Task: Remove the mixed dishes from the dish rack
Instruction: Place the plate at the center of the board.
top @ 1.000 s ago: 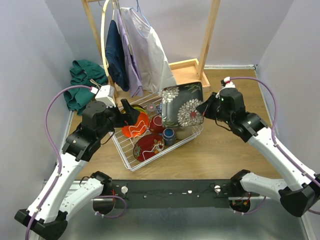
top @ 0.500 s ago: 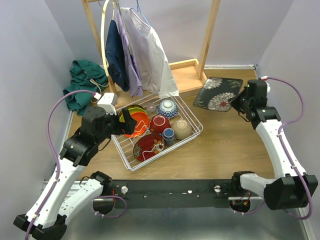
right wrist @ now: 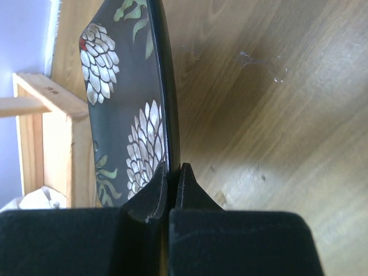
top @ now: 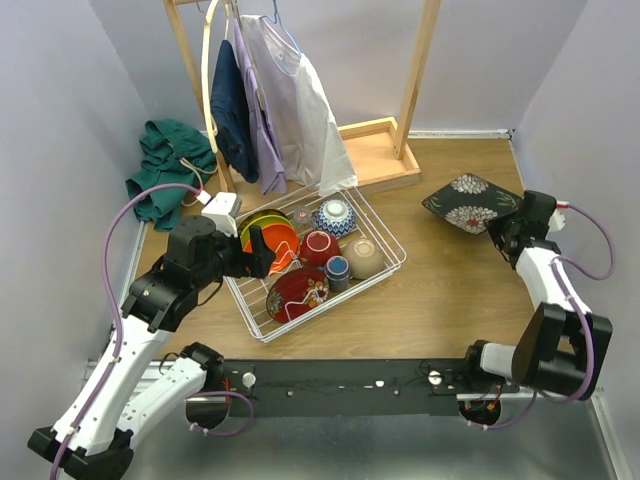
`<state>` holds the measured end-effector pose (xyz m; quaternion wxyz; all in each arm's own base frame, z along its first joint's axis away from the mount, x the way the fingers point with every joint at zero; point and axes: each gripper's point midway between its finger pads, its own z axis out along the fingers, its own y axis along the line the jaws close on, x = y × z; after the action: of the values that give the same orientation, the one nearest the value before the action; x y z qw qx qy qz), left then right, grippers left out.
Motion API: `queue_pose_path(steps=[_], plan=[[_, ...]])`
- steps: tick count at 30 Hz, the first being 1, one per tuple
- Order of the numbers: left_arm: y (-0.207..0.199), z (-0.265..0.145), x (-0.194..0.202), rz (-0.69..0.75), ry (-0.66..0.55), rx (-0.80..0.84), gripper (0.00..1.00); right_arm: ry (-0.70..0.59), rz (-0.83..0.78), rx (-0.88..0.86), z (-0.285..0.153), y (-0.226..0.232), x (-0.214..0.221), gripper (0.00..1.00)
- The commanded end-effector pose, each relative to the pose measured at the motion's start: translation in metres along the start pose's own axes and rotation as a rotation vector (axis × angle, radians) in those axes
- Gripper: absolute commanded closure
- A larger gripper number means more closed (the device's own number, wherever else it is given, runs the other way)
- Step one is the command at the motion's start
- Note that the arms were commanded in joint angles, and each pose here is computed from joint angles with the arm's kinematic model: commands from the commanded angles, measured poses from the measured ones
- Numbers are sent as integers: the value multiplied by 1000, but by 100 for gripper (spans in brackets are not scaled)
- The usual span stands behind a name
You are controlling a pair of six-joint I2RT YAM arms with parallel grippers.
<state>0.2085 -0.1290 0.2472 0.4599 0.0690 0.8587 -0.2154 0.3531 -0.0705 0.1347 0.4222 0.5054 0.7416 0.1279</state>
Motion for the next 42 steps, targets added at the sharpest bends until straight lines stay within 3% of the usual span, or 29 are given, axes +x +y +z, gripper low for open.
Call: queue_pose_path(steps=[1,9,16,25,29,35,42], plan=[[0,-3,11,11,41,12,1,-111,101,-279,16,58,-36,99],[-1,5,19,-32,79,12,1,-18,74,-317,63,32,-5,99],[-4,16,21,-47,113,24,1,12,47,-301,75,11,12,99],[-10,25,20,-50,163,36,1,88,74,-147,80,-32,37,61],[-13,25,21,-50,173,49,1,68,76,-73,73,-46,36,34],[-19,25,22,-37,192,68,1,51,82,46,55,-67,36,4],[-30,27,22,18,222,85,1,86,69,67,17,-75,48,0]])
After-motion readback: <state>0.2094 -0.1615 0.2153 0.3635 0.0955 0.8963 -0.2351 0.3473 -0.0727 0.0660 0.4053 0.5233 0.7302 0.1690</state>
